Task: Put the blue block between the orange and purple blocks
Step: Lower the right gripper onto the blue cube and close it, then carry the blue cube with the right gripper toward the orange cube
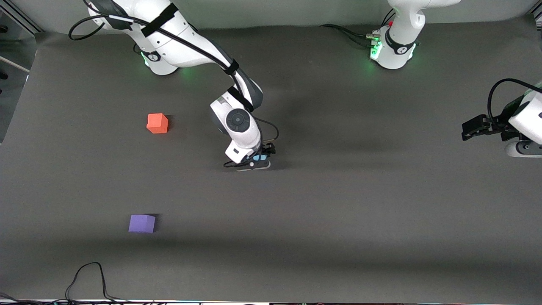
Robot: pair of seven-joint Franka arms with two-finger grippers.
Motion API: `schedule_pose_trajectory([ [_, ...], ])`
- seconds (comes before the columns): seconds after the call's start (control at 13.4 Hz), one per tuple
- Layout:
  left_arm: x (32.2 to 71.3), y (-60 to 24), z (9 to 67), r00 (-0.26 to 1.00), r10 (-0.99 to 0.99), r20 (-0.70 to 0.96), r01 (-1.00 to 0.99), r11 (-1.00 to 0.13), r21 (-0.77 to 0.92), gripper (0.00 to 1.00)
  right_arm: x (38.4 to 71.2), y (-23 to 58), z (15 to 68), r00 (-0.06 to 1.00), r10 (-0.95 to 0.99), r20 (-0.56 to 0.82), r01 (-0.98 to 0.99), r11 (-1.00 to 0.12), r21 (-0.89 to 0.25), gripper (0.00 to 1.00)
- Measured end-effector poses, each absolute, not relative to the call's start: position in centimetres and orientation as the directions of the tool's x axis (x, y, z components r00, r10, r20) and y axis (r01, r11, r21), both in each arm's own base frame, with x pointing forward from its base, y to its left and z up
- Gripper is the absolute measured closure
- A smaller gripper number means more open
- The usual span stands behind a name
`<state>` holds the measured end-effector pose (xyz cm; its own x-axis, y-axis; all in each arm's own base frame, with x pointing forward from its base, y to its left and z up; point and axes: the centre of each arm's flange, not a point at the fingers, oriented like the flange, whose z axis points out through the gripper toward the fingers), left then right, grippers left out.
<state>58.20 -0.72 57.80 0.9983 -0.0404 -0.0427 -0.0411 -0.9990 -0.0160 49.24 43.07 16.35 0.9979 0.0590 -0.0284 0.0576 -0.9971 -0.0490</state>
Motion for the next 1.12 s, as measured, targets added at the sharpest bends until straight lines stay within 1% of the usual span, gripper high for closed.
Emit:
schedule_pose_trajectory([
  [0.07, 58.2, -0.7, 57.8, 0.998, -0.041, -0.042, -0.042, -0.999, -0.016, 0.0, 49.3, 43.1, 16.5, 0.998, 0.059, -0.026, 0.058, -0.997, -0.051, 0.19],
  [0.15, 58.2, -0.8, 57.8, 0.998, -0.041, -0.042, -0.042, -0.999, -0.015, 0.0, 49.3, 43.1, 16.5, 0.998, 0.059, -0.025, 0.058, -0.997, -0.051, 0.19],
  [0.22, 58.2, -0.8, 57.8, 0.998, -0.042, -0.042, -0.043, -0.999, -0.015, 0.0, 49.4, 43.2, 16.6, 0.998, 0.059, -0.024, 0.058, -0.997, -0.052, 0.22],
  [0.3, 58.2, -0.9, 57.8, 0.998, -0.044, -0.042, -0.045, -0.999, -0.015, 0.0, 49.4, 43.2, 16.7, 0.998, 0.059, -0.022, 0.057, -0.997, -0.053, 0.32],
  [0.52, 58.2, -1.0, 57.8, 0.998, -0.045, -0.043, -0.045, -0.999, -0.015, 0.0, 50.2, 42.8, 17.2, 0.999, 0.049, -0.009, 0.048, -0.997, -0.054, 0.39],
  [0.74, 58.2, -0.8, 57.8, 0.998, -0.042, -0.043, -0.043, -0.999, -0.015, 0.0, 52.0, 42.3, 19.7, 1.0, 0.03, 0.004, 0.031, -0.998, -0.048, 0.39],
  [0.89, 58.2, -0.9, 57.8, 0.998, -0.043, -0.043, -0.044, -0.999, -0.015, 0.0, 53.6, 41.7, 23.9, 0.999, 0.018, -0.029, 0.017, -1.0, -0.021, 0.39],
  [0.97, 58.2, -0.9, 57.8, 0.998, -0.044, -0.042, -0.044, -0.999, -0.015, 0.0, 54.4, 41.2, 27.1, 0.999, 0.015, -0.045, 0.015, -1.0, -0.013, 0.39],
  [1.12, 58.2, -1.0, 57.8, 0.998, -0.045, -0.043, -0.046, -0.999, -0.014, 0.0, 55.9, 39.7, 35.0, 0.998, 0.013, -0.065, 0.012, -1.0, -0.007, 0.39],
])
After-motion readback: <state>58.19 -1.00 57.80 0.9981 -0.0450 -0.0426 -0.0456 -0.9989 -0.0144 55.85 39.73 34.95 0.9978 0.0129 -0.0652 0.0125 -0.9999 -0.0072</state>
